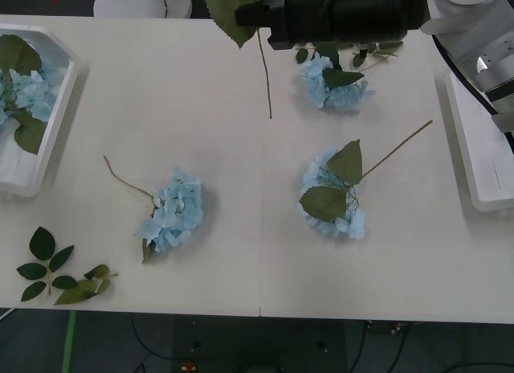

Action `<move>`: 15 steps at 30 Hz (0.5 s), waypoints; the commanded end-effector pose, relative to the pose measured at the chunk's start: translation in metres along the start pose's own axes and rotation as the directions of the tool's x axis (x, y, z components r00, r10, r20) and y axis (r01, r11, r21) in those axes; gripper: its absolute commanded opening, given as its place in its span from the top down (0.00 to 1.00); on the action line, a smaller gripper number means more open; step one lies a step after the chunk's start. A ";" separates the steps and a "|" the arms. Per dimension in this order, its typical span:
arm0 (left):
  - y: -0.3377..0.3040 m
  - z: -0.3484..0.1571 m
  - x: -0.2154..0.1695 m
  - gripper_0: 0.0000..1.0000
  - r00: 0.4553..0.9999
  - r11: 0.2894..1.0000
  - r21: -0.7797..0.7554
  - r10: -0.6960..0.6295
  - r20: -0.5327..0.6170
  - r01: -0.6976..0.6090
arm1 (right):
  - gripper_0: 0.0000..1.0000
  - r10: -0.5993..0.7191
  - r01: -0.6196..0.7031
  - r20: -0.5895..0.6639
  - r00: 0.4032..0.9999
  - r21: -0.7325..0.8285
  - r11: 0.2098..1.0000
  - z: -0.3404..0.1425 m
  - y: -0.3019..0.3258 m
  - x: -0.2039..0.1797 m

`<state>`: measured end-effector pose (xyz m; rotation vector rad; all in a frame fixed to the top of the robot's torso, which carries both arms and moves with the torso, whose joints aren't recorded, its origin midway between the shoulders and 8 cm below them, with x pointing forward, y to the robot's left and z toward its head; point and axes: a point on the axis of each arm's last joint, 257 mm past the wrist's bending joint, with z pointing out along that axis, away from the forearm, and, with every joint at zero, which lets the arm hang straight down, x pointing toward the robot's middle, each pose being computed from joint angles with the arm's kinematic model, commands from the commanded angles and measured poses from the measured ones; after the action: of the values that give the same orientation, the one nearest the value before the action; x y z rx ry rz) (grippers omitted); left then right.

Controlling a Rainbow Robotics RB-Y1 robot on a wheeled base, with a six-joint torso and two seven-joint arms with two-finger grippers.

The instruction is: Place the red flowers into the right box and the blue flowers into the left box. If a person shows an open palm, hand one flower to the person first, then continue sorting.

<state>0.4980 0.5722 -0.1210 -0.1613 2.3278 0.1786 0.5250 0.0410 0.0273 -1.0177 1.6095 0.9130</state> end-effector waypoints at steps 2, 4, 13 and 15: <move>-0.025 -0.061 -0.009 0.00 0.993 0.992 0.089 0.081 0.090 -0.089 | 1.00 -0.079 0.081 0.037 0.996 -0.061 0.995 0.033 0.043 -0.032; -0.055 -0.080 -0.002 0.00 0.988 0.981 0.166 0.080 0.128 -0.101 | 1.00 -0.073 0.075 0.042 0.996 -0.067 0.995 0.042 0.049 -0.029; -0.201 -0.109 0.052 0.00 0.967 0.880 0.474 -0.090 0.238 -0.035 | 1.00 -0.064 0.068 0.055 0.996 -0.069 0.995 0.053 0.055 -0.030; -0.232 -0.109 0.063 0.00 0.956 0.852 0.522 -0.131 0.263 -0.027 | 1.00 -0.062 0.066 0.055 0.997 -0.069 0.995 0.053 0.055 -0.030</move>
<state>0.4254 0.3661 -0.0884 0.1601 2.0245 -0.2776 0.5112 0.0919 0.0133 -1.0524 1.5751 0.9345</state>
